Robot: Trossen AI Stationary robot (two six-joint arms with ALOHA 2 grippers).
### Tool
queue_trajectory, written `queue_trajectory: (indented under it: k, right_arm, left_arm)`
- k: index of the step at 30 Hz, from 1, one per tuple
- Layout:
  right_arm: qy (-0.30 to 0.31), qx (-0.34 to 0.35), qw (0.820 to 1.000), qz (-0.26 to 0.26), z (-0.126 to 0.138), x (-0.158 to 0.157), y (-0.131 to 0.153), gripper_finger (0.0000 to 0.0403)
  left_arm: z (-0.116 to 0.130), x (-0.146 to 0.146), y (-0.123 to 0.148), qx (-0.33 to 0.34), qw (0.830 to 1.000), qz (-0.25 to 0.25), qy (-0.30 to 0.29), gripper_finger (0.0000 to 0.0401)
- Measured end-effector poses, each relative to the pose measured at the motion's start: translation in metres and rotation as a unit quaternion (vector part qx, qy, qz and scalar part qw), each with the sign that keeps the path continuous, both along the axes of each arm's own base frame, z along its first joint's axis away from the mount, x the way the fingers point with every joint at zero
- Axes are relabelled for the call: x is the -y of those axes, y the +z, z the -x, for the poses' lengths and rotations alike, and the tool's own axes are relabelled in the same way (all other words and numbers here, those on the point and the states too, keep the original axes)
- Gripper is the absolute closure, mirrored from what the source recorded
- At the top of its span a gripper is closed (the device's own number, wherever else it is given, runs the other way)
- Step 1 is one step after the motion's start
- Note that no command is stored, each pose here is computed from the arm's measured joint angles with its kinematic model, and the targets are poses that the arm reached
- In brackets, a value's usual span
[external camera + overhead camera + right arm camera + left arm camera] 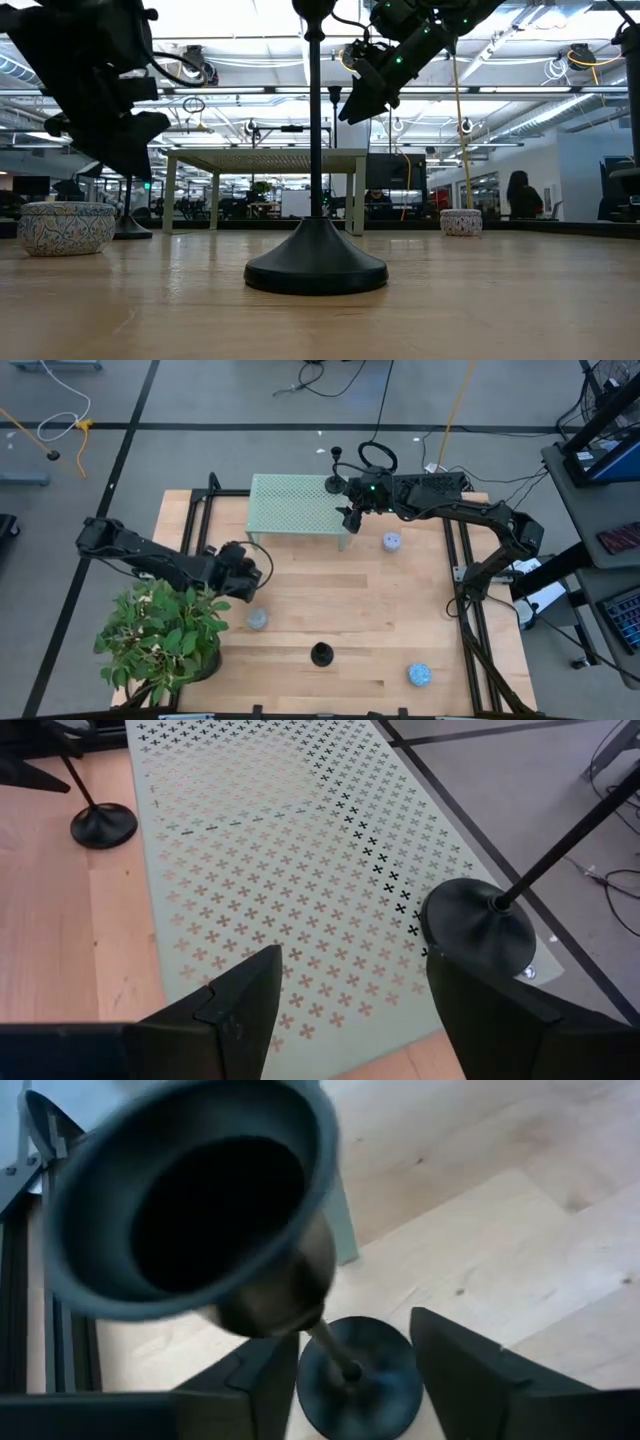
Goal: Pick & Place candle stick holders
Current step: Put the top black candle holder on the shelf
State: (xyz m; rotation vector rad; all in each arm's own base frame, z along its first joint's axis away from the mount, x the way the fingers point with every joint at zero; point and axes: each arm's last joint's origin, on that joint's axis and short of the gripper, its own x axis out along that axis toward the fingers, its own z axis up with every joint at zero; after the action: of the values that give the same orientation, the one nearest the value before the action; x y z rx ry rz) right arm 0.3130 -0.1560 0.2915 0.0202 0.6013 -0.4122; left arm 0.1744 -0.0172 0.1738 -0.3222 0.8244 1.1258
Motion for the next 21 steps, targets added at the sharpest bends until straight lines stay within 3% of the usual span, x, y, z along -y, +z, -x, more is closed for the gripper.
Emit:
queue_trajectory:
  k: [10,16,21]
  right_arm:
    - [0.001,-0.001,1.0,0.001,0.0,0.0,0.0,0.0161]
    - [0.004,-0.003,1.0,0.006,0.0,0.0,0.0,0.0161]
    - [0.007,-0.005,1.0,0.01,0.0,0.0,0.0,0.0161]
  left_arm:
    - [-0.001,0.0,-0.003,0.01,1.0,-0.003,0.019,0.0381]
    - [-0.002,0.001,-0.001,0.014,1.0,0.0,0.019,0.0374]
    - [-0.01,0.01,0.011,0.014,0.999,0.024,-0.018,0.0388]
